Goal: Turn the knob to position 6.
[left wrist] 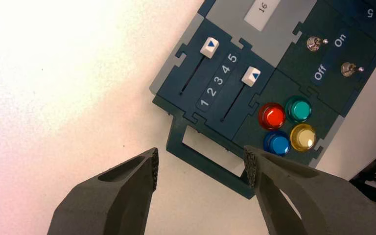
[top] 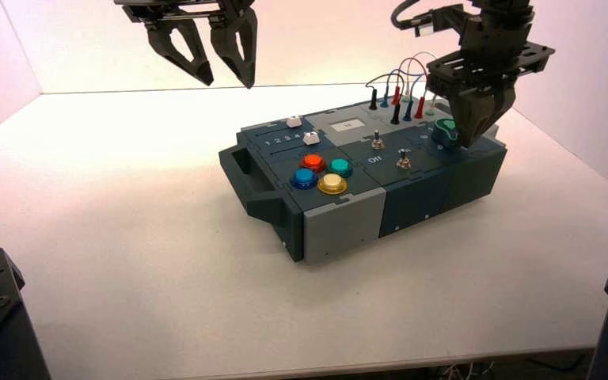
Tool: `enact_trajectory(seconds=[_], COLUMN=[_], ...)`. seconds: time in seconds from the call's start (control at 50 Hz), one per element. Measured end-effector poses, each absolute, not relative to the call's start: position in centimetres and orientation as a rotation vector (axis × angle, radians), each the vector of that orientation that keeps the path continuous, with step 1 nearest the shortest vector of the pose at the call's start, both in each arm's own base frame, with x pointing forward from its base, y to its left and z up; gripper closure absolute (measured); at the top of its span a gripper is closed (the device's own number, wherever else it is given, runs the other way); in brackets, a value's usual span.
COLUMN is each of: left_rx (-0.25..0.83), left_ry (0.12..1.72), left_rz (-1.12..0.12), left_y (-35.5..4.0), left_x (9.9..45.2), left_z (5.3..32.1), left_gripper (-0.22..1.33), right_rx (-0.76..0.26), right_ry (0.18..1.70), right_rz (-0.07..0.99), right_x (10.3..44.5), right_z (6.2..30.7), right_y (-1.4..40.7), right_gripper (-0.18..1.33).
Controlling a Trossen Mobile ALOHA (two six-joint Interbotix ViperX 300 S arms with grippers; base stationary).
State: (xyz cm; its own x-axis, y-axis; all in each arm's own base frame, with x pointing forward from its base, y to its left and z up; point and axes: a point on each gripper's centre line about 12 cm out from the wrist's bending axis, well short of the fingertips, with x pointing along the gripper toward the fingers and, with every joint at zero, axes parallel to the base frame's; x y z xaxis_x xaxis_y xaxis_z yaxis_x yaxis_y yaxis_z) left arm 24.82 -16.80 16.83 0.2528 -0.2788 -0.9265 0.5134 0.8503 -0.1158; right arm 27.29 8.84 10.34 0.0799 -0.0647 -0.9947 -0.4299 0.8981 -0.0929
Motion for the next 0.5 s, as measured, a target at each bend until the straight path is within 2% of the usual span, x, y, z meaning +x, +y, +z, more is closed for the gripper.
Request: enact_trajectory(seconds=[0.5], left_rx=[0.228], left_ry=[1.204], left_rz=[-0.545], left_y=[-16.78], left_x=[24.79], left_z=[16.82], left_gripper=[-0.21], right_rx=[-0.427], right_ry=[1.482], right_rz=[0.307], right_x=[26.98], right_z=[10.09], right_y=[9.58], right_gripper=[1.29])
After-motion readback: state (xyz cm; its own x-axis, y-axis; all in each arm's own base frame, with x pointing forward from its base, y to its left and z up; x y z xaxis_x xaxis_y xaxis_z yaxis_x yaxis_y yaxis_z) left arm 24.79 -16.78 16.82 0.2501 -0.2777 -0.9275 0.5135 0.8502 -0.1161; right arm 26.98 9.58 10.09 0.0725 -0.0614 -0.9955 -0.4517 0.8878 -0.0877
